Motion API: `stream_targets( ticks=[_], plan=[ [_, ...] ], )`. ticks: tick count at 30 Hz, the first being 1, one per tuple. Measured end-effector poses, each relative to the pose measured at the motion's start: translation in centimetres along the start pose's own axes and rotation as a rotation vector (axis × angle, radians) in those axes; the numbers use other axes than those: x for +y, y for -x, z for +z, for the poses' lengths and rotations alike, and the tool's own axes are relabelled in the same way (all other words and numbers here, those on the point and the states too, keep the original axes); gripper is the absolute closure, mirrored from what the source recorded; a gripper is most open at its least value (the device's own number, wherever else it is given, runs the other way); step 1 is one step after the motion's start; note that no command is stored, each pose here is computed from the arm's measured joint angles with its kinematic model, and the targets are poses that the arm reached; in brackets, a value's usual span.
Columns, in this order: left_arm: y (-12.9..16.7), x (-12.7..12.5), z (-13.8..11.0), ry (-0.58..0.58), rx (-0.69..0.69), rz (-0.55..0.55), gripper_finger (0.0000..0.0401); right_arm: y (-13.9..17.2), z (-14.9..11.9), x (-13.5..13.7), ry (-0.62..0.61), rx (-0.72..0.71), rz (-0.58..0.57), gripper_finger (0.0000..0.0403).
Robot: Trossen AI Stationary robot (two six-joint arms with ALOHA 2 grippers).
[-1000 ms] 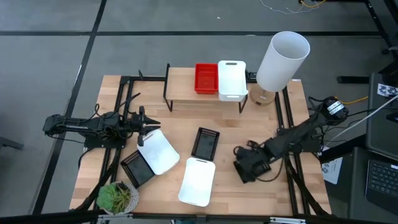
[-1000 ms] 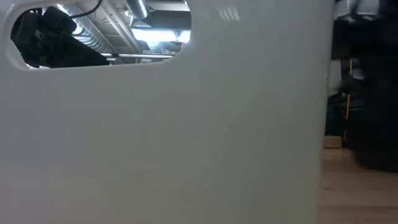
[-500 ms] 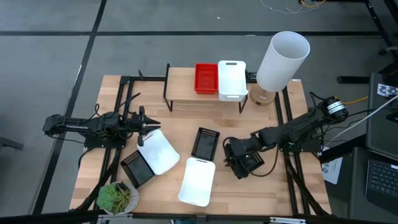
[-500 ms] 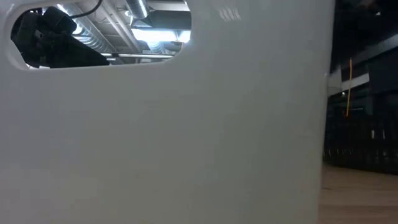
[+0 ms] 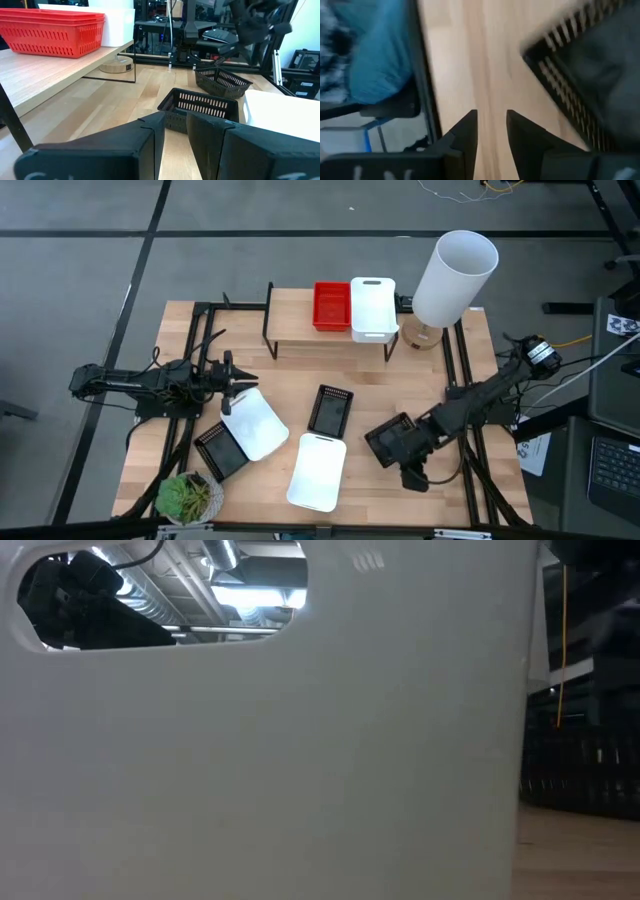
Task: Stack baskets on shelf by color
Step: Put the bottom right black bin on the shelf
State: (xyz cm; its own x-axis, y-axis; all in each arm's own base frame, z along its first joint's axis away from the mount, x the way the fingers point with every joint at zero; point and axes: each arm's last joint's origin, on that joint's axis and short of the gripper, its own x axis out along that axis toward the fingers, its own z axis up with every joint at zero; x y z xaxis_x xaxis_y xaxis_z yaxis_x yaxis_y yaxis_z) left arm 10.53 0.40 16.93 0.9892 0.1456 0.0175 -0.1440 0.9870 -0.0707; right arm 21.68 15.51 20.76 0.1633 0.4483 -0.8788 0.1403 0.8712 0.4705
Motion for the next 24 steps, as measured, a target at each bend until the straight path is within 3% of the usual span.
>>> stream_targets(
  ticks=[5, 11, 18, 24],
  plan=[
    [0.0, 0.0, 0.0, 0.000, 0.000, 0.000, 0.0327, -1.2, -2.1, -1.3, -0.170, 0.113, -0.099, 0.0299],
    [0.0, 0.0, 0.0, 0.000, 0.000, 0.000, 0.0327, -2.1, -3.1, -2.6, -0.215, 0.156, -0.155, 0.0299],
    [0.0, 0.0, 0.0, 0.000, 0.000, 0.000, 0.0327, -3.0, -2.5, -6.0, -0.175, 0.011, -0.302, 0.0299],
    [0.0, 0.0, 0.0, 0.001, 0.000, 0.000, 0.0327, -3.0, 0.0, -8.7, -0.043, -0.255, -0.405, 0.0299]
  ],
)
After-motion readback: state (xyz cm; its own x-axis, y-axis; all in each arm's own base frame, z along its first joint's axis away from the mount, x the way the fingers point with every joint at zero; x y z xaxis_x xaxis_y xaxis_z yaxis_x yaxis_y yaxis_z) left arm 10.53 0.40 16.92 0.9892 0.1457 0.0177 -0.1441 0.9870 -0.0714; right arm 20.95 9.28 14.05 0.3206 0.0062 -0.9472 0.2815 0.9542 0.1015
